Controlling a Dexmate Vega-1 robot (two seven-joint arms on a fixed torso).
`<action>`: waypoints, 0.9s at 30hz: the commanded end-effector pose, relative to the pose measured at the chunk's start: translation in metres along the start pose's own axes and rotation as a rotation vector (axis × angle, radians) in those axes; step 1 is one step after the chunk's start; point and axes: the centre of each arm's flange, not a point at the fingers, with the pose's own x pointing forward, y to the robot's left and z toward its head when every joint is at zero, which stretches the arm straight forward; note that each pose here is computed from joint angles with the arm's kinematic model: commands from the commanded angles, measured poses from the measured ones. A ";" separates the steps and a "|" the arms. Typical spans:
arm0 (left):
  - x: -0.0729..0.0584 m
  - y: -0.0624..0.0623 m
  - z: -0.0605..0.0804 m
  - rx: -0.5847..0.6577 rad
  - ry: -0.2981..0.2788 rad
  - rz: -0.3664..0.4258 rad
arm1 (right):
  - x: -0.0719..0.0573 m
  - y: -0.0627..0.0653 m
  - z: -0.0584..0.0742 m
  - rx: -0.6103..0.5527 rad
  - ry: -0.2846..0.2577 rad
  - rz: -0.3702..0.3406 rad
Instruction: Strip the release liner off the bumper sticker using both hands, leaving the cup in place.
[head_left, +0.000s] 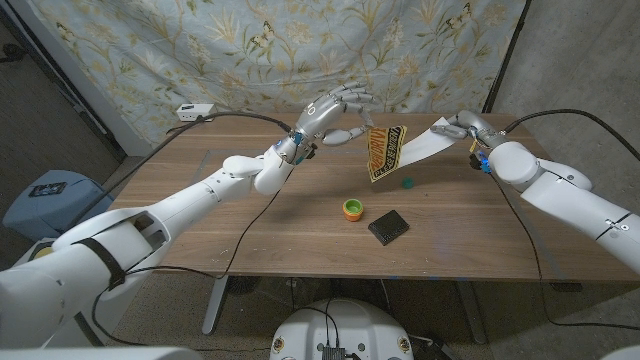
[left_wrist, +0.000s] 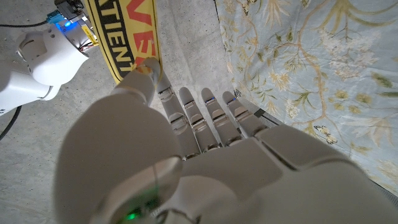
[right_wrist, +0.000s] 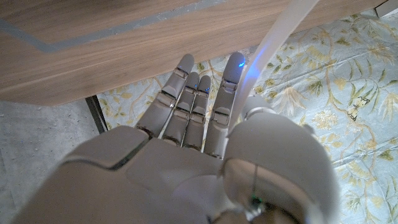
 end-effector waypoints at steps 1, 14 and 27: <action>-0.013 0.006 -0.005 -0.011 0.065 0.022 | 0.002 0.002 0.001 -0.006 -0.002 0.001; -0.018 0.010 -0.007 -0.025 0.087 0.030 | 0.004 -0.001 -0.001 -0.016 0.011 -0.013; -0.029 0.015 -0.009 -0.062 0.136 0.044 | 0.005 -0.002 0.000 -0.029 0.014 -0.019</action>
